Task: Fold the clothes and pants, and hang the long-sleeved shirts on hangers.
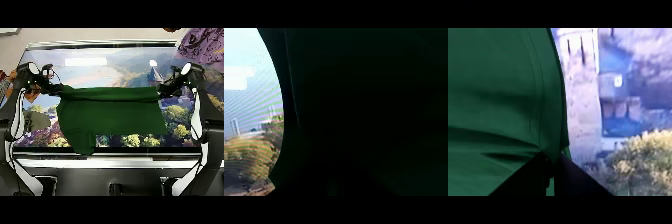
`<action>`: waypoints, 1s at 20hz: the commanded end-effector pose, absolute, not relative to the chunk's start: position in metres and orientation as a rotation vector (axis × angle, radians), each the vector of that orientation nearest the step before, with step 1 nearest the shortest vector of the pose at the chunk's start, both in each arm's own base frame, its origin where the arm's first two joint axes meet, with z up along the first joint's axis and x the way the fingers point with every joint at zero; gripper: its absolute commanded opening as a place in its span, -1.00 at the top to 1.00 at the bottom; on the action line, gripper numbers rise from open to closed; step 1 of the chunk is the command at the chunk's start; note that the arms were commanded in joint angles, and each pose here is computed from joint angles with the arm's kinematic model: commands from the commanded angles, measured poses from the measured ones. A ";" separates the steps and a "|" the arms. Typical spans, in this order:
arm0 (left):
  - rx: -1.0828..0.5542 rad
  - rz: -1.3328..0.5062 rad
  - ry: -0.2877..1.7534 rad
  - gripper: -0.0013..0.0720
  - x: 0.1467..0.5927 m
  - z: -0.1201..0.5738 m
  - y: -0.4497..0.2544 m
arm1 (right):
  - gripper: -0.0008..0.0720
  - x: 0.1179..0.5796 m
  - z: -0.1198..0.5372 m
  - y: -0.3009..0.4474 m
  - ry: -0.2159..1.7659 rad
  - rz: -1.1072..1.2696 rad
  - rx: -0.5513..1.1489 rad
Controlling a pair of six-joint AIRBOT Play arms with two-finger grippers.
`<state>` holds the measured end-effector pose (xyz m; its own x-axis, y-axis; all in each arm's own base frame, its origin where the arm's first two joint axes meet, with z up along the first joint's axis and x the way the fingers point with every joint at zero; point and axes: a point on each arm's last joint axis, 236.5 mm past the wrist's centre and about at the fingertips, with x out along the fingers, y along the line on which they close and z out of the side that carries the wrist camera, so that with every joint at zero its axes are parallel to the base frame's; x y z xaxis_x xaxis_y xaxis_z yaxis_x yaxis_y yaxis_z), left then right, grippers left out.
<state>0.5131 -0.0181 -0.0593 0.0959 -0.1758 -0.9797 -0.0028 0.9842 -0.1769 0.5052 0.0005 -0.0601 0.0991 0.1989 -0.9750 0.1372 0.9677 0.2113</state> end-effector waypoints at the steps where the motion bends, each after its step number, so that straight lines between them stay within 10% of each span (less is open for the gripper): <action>1: -0.153 -0.139 1.616 0.91 0.480 -0.068 -0.023 | 0.89 0.491 -0.070 0.008 1.552 0.042 0.261; 13: -0.214 -0.074 1.765 0.87 0.454 -0.086 -0.036 | 0.84 0.485 -0.086 0.006 1.599 0.008 0.263; 17: -0.197 -0.055 1.722 -1.00 0.462 -0.073 -0.029 | -0.36 0.484 -0.075 0.007 1.591 0.014 0.261; 20: -0.162 0.044 1.592 -1.00 0.472 -0.021 0.009 | -0.40 0.488 -0.028 -0.012 1.489 0.021 0.242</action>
